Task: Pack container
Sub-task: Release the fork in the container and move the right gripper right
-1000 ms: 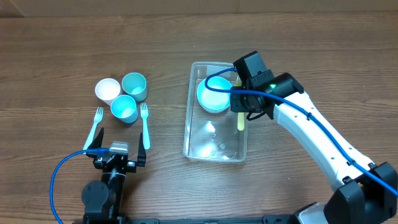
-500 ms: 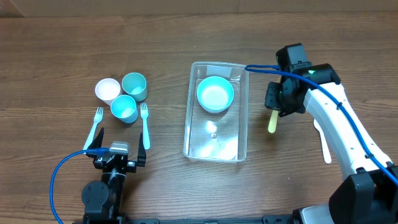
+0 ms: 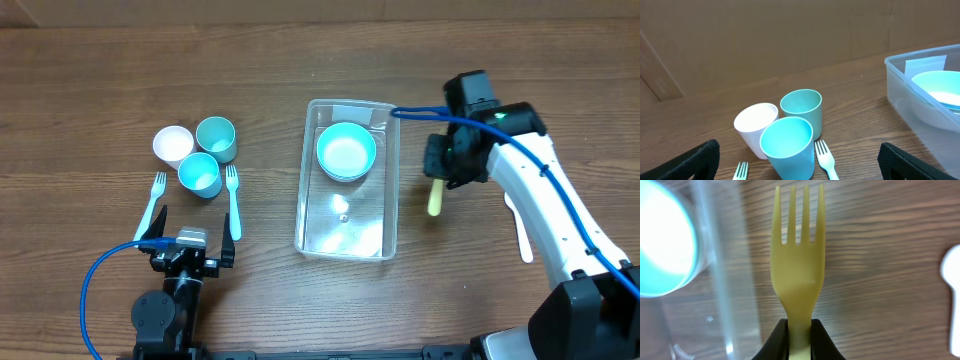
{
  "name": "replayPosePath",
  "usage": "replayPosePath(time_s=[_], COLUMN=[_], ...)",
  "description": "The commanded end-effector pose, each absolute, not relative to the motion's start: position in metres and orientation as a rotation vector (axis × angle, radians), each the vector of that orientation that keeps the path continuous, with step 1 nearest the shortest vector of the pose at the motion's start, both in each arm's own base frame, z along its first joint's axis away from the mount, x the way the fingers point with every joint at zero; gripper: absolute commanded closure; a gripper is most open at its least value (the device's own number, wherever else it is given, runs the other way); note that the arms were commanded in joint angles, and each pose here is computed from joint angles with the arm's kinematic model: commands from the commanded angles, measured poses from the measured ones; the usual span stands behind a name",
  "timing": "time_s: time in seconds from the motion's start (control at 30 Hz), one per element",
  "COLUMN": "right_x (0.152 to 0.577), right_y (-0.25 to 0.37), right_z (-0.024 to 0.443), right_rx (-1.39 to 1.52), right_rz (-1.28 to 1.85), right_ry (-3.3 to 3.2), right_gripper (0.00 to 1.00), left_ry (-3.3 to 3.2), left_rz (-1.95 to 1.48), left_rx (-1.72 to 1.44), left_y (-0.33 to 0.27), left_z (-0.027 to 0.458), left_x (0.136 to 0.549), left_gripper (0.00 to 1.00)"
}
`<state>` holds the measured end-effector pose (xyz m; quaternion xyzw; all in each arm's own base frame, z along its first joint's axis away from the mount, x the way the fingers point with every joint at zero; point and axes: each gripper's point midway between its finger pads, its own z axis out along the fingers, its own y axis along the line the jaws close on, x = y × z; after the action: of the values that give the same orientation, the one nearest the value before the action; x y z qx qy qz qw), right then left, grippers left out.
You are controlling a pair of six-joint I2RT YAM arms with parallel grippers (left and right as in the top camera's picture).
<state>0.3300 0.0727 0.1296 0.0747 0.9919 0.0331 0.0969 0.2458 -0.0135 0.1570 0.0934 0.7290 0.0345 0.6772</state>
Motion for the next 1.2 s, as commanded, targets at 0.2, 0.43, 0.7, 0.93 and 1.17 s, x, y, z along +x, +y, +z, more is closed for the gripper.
replayPosePath(time_s=[0.2,0.43,0.7,0.93,1.17], right_x=[0.334,0.344,0.361,0.365,0.371], right_y=[0.163,0.168,0.175,0.173,0.149], right_z=[0.149,0.121,0.103,0.115,0.207], right_rx=[-0.072,-0.053,-0.052,-0.052,0.025], right_rz=[0.240,0.216,0.212,0.191,0.094], right_ry=[2.819,2.829,2.816,2.799,2.693], right_gripper=[0.96,0.95,0.94,0.50,0.46], left_ry=[1.630,1.630,1.630,1.630,1.630], left_rz=[0.080,0.080,0.080,0.079,0.079], left_rx=[0.225,0.225,0.225,0.225,0.225], left_y=[-0.015,-0.015,-0.015,-0.015,-0.015], left_z=[0.158,0.158,0.158,0.158,0.158], left_x=[0.245,0.245,0.245,0.245,0.245], left_gripper=[0.00,0.00,0.00,0.00,0.00])
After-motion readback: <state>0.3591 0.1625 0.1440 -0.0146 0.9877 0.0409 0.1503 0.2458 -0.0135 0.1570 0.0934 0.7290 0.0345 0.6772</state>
